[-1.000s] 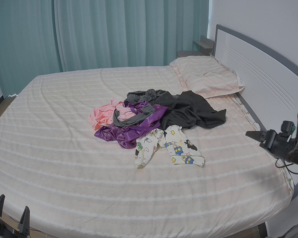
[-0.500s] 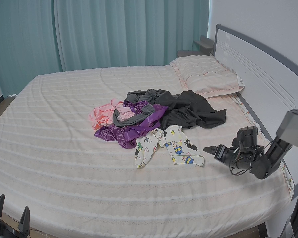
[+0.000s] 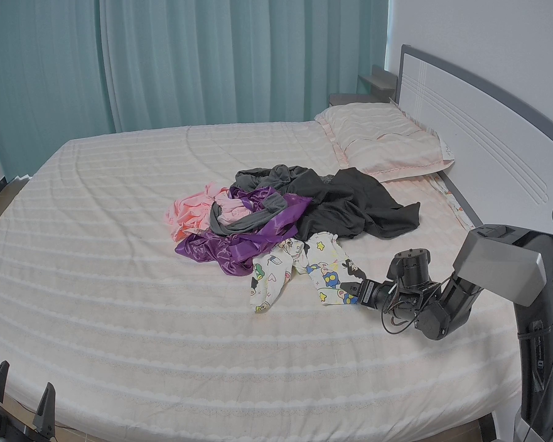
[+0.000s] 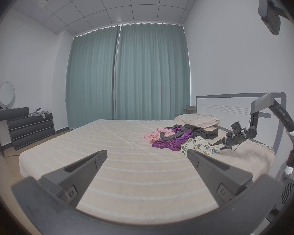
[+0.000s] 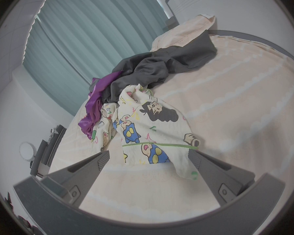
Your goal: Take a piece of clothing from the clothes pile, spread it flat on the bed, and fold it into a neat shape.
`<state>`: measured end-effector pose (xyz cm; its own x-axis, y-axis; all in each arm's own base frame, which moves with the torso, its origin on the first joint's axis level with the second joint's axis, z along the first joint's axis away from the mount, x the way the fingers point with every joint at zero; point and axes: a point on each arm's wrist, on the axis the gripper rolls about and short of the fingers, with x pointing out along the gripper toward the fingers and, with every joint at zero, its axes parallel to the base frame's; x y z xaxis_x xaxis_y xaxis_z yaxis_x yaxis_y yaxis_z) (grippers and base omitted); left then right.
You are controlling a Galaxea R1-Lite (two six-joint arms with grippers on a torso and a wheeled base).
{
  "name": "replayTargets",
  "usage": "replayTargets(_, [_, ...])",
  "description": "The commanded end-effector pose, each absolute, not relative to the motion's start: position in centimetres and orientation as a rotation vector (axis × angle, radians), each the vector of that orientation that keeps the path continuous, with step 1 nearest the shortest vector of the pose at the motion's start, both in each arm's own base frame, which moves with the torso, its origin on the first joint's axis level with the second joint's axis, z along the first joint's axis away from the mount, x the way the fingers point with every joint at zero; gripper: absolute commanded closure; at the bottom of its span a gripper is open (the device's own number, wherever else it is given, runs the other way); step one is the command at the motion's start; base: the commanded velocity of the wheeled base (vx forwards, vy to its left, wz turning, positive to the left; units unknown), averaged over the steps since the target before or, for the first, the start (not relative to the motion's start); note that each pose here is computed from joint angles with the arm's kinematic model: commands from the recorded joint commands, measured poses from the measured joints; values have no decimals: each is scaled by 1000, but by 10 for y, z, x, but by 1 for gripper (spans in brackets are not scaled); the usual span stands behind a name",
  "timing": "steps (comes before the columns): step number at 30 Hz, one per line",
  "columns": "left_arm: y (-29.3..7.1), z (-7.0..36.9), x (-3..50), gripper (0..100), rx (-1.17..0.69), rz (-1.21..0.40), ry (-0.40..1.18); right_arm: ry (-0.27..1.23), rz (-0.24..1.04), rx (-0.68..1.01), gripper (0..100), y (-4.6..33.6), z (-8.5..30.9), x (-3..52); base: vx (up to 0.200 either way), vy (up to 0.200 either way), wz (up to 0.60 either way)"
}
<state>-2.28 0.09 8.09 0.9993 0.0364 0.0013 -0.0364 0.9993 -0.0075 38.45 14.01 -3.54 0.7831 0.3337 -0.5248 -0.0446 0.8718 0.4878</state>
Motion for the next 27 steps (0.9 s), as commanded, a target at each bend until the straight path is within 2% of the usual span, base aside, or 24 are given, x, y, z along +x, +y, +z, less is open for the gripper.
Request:
replayTargets(1, [1, 75, -23, 0, -8, 37, 0, 639, 216, 434, 0, 147, -55, 395, 0, 0, 0])
replayTargets(15, [1, 76, -23, 0, -8, 37, -2, 575, 132, 372, 0, 106, -39, 407, 0, 0, 0])
replayTargets(23, [1, 76, -23, 0, -8, 37, -2, 595, 183, 354, 0, 133, -67, 416, 0, 0, 0])
replayTargets(27, [1, 75, -23, 0, -8, 37, 0, 579, 222, 347, 0, 150, -66, 420, 0, 0, 0])
